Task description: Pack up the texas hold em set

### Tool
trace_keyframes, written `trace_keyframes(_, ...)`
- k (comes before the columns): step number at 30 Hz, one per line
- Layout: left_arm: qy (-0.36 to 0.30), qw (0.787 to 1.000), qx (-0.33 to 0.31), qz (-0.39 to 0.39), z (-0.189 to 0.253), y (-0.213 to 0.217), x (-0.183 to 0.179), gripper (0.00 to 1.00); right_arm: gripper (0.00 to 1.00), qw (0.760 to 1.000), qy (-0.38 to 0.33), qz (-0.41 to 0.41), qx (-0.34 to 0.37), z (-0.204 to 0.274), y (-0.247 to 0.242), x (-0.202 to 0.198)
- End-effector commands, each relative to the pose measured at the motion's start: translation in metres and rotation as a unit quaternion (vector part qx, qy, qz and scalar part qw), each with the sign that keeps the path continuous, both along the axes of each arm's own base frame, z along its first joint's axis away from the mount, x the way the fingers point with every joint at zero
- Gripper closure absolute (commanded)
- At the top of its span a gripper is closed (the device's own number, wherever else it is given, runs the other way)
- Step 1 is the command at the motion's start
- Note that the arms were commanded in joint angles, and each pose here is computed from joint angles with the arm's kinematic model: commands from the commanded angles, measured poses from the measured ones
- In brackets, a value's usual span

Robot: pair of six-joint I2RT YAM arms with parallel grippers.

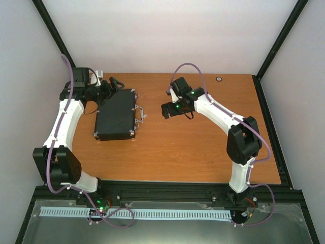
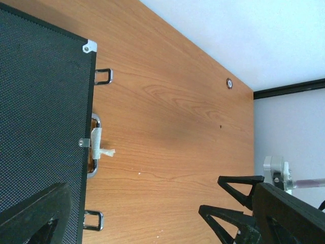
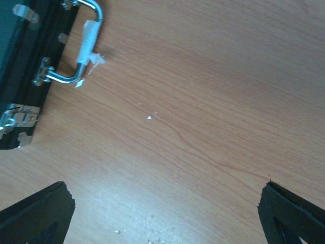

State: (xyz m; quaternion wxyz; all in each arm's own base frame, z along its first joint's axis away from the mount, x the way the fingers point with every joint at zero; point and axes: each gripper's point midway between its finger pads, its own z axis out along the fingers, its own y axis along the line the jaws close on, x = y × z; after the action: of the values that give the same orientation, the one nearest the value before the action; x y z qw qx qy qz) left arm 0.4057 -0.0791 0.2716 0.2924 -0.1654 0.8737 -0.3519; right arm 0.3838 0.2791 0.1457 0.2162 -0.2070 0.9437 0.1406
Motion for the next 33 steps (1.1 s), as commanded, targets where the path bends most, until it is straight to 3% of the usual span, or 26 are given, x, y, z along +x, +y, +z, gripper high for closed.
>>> trace_keyframes(1, 0.021, 0.999, 0.024, -0.007, -0.021, 0.004, -0.004, 0.00, 0.00, 0.997, 0.002, 0.031, 0.067, 0.025, 0.023, -0.005)
trace_keyframes(7, 0.085, 0.992, 0.090, -0.002, -0.084, 0.021, -0.007, 0.01, 0.13, 0.979, 0.054, 0.114, 0.163, 0.033, 0.063, -0.032)
trace_keyframes(13, 0.123, 0.983, 0.140, -0.001, -0.121, 0.034, -0.003, 0.03, 0.32, 0.960, 0.090, 0.181, 0.194, 0.024, 0.105, -0.056)
trace_keyframes(14, 0.129, 0.981, 0.145, -0.001, -0.126, 0.036, -0.003, 0.05, 0.40, 0.957, 0.098, 0.184, 0.201, 0.020, 0.111, -0.058)
trace_keyframes(15, 0.134, 0.980, 0.149, -0.003, -0.131, 0.037, -0.002, 0.06, 0.53, 0.954, 0.106, 0.188, 0.210, 0.018, 0.117, -0.059)
trace_keyframes(17, 0.146, 0.977, 0.154, -0.006, -0.142, 0.038, -0.003, 0.09, 0.91, 0.951, 0.119, 0.189, 0.216, 0.010, 0.125, -0.059)
trace_keyframes(18, 0.151, 0.976, 0.157, -0.007, -0.147, 0.039, -0.003, 0.09, 0.97, 0.949, 0.120, 0.193, 0.219, 0.010, 0.131, -0.058)
trace_keyframes(33, 0.181, 0.969, 0.166, -0.020, -0.181, 0.040, -0.005, 0.11, 0.97, 0.927, 0.173, 0.247, 0.224, -0.019, 0.179, -0.077)
